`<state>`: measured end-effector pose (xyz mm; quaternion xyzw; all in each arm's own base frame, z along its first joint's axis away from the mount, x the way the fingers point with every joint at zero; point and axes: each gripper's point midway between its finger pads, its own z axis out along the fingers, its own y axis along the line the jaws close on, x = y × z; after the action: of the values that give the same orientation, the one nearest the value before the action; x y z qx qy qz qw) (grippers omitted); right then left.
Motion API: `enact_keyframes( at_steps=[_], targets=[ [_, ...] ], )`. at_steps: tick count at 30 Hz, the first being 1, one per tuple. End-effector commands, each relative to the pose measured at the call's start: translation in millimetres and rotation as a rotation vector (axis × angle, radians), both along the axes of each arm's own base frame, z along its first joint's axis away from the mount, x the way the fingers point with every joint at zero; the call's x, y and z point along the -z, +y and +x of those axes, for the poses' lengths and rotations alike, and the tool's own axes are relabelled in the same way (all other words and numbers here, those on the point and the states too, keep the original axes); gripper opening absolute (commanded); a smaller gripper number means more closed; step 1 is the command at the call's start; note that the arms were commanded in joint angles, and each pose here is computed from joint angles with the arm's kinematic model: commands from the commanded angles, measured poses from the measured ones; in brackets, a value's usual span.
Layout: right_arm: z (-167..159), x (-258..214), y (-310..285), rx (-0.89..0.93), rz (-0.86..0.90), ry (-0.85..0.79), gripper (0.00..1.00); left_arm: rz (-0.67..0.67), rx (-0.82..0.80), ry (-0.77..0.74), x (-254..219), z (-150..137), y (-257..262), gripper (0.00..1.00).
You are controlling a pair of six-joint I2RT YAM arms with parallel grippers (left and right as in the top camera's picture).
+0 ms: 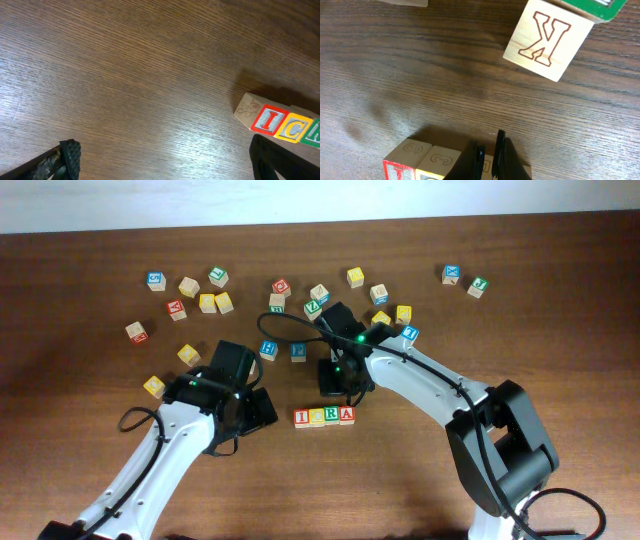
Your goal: Spell out ICRA
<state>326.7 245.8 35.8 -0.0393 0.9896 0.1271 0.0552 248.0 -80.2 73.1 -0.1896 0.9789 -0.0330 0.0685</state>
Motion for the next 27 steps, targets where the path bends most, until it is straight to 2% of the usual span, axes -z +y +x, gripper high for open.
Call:
enact_keyframes(
  at_steps=[1,8,27],
  targets=[
    [-3.4,7.2,4.7,-0.018,-0.012,0.003,0.04,0.008,-0.019,-0.026,-6.0,3.6,3.7,0.99],
    [-8.1,23.4,13.9,-0.022,-0.036,0.013,0.04,0.012,-0.018,-0.013,-5.5,0.6,4.6,0.99],
    [-18.9,25.0,9.9,-0.026,-0.049,0.060,0.04,0.012,-0.018,-0.015,-5.5,1.0,4.6,0.99]
  ],
)
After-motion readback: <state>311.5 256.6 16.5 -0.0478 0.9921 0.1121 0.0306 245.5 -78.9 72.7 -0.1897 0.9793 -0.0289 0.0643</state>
